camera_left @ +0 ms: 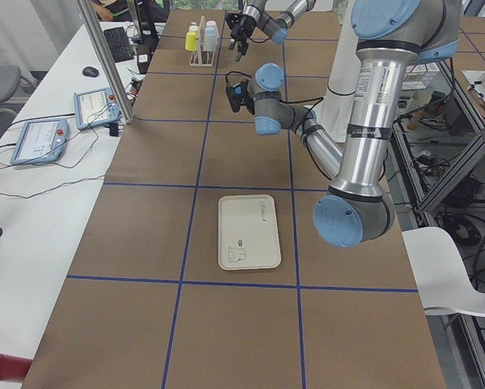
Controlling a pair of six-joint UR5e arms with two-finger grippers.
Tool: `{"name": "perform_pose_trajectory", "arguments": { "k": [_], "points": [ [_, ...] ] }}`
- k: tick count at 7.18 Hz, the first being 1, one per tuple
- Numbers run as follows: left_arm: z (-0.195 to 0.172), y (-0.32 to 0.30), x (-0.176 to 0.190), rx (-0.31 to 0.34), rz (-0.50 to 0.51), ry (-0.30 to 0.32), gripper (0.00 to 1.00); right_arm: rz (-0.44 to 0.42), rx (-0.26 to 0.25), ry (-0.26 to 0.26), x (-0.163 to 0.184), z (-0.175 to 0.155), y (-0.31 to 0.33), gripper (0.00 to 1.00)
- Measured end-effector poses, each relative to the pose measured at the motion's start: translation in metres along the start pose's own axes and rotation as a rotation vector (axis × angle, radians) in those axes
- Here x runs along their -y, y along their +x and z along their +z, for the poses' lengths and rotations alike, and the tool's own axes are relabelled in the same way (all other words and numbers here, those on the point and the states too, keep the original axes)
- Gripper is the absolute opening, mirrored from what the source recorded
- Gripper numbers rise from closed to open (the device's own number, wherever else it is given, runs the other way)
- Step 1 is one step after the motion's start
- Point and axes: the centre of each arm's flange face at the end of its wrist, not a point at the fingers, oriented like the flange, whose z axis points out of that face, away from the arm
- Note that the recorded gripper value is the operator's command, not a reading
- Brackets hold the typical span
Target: Transfer IKEA cup to right arm and place on rack
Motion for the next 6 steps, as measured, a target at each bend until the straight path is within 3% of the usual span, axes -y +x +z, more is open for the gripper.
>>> {"name": "perform_pose_trajectory", "arguments": {
  "k": [2, 3, 4, 6],
  "points": [
    [0.008, -0.004, 0.012, -0.241, -0.124, -0.035, 0.0, 0.078, 0.087, 0.006, -0.056, 0.016, -0.01, 0.98],
    [0.012, -0.016, 0.021, -0.341, -0.169, -0.057, 0.0, 0.127, 0.115, -0.005, -0.068, 0.016, -0.019, 0.99],
    [0.018, -0.027, 0.022, -0.42, -0.205, -0.091, 0.0, 0.167, 0.146, -0.022, -0.074, 0.015, -0.025, 0.98],
    [0.031, -0.032, 0.007, -0.497, -0.257, -0.167, 0.0, 0.238, 0.233, -0.066, -0.08, 0.01, -0.033, 0.98]
  ]
}}
